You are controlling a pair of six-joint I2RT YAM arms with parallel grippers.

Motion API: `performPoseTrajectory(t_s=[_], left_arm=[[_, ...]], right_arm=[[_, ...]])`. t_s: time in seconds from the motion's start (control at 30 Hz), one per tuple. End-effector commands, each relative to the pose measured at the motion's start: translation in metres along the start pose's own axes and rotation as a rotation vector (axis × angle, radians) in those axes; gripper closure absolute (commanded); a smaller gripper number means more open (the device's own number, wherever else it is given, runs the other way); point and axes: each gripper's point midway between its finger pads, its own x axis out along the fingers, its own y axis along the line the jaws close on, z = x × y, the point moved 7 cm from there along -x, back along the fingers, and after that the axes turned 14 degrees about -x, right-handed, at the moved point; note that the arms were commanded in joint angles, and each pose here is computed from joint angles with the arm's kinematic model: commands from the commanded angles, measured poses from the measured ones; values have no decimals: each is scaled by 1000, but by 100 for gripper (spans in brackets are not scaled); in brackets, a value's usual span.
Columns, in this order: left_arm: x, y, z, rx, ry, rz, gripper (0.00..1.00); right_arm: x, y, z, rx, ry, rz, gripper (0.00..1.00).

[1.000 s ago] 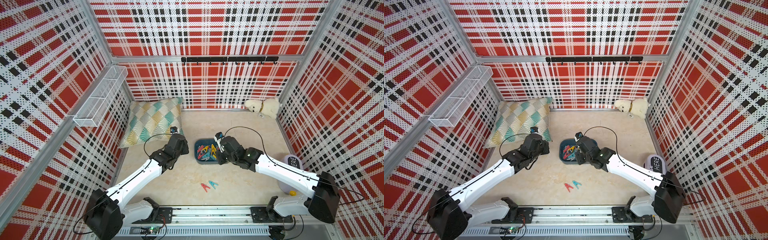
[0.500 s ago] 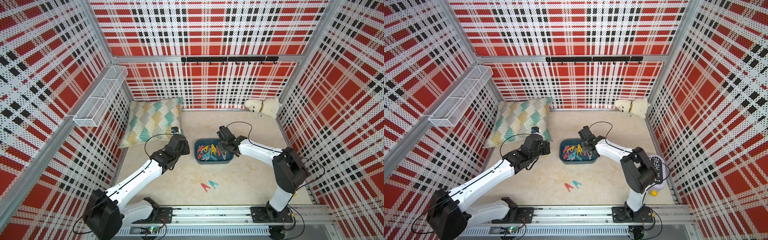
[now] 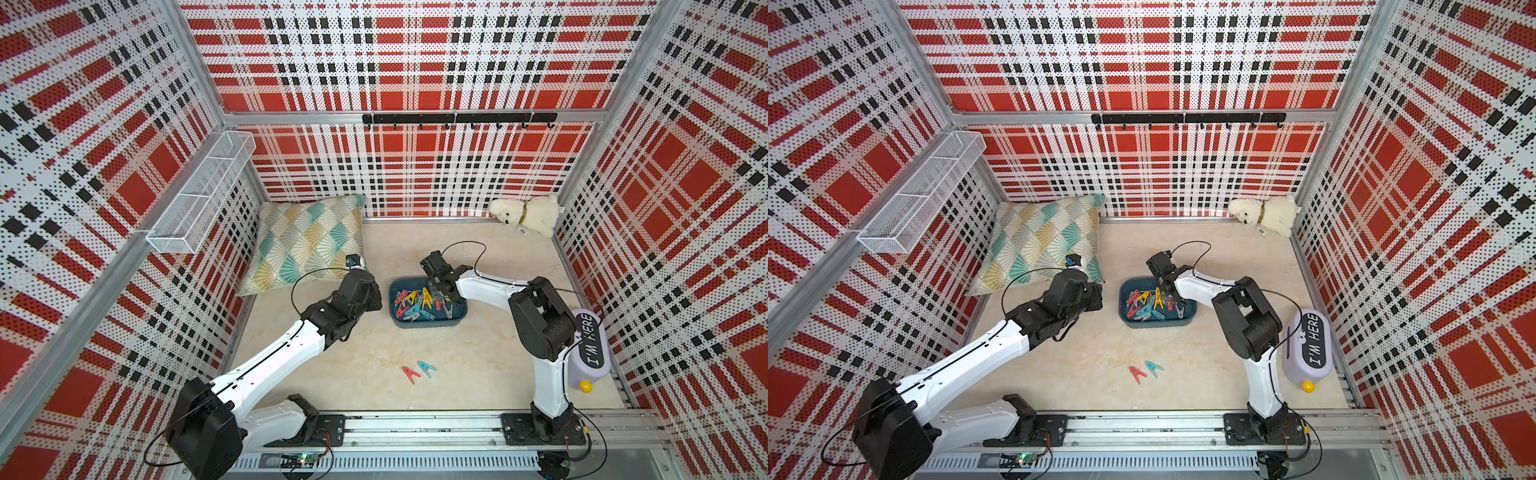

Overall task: Put the clothespins into the storage box
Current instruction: Place the clothespin in the storage box, then pick up the clothespin from the center of the board.

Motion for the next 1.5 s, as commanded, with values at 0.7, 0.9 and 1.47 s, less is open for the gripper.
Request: performPoseTrajectory(t_s=[0.7, 0.9, 1.47], left_arm=[[-25, -7, 26, -11, -85, -22, 70], [-20, -6, 26, -10, -78, -7, 70], [-20, -16, 38, -10, -97, -16, 70]], right_arm=[[-108, -11, 12, -1, -216, 346, 58], [-145, 41, -44, -160, -203, 540, 54], [-149, 87, -155, -397, -65, 584, 57]])
